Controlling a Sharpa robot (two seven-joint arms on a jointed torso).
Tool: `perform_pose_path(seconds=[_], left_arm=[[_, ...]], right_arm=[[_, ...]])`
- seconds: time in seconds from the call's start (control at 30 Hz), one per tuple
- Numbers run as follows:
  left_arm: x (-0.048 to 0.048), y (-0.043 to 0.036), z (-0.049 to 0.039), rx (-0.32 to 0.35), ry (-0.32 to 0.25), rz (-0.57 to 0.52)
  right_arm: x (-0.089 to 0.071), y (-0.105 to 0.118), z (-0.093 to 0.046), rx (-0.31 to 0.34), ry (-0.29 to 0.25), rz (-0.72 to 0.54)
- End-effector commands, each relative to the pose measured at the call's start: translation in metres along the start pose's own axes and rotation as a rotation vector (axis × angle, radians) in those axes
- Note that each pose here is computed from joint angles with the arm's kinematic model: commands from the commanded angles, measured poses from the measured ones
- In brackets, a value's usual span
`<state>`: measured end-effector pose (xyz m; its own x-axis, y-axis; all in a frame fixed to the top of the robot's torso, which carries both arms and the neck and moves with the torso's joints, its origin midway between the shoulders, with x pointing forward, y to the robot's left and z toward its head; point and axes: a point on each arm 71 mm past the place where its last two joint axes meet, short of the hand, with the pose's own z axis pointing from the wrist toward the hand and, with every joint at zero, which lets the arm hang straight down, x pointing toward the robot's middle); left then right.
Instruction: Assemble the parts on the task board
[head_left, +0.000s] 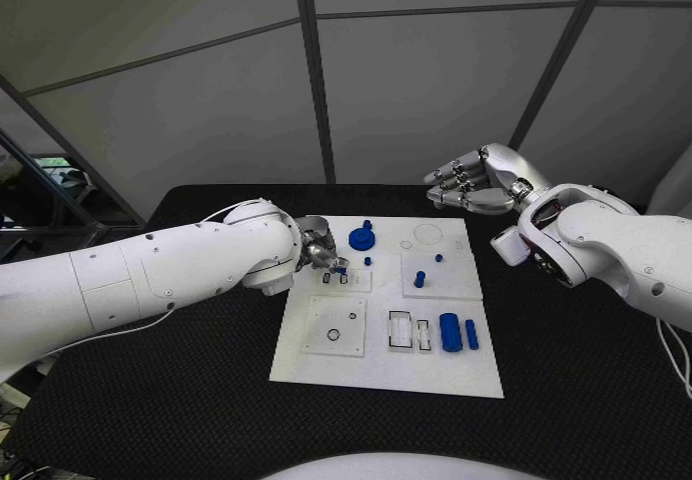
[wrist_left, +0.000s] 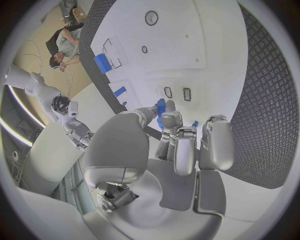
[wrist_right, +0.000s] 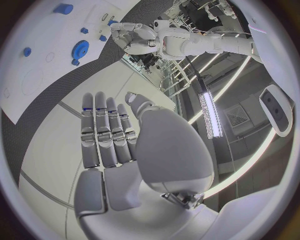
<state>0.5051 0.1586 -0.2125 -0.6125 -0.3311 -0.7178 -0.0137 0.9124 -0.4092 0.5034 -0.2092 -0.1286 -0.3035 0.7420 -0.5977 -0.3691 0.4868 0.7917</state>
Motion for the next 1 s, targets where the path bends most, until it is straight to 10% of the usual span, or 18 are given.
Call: perform_pose_path(seconds=[0.03, 1.0], left_arm=[[0.0006, -0.0012, 0.0025, -0.003, -0.016, 0.022], [0.0146, 0.001, 0.0096, -0.022, 0.027, 0.127]], right_arm=[[0.0, 0.002, 0.001, -0.016, -0.005, -0.004], [0.004, 0.005, 0.002, -0.03, 0.017, -0.039]])
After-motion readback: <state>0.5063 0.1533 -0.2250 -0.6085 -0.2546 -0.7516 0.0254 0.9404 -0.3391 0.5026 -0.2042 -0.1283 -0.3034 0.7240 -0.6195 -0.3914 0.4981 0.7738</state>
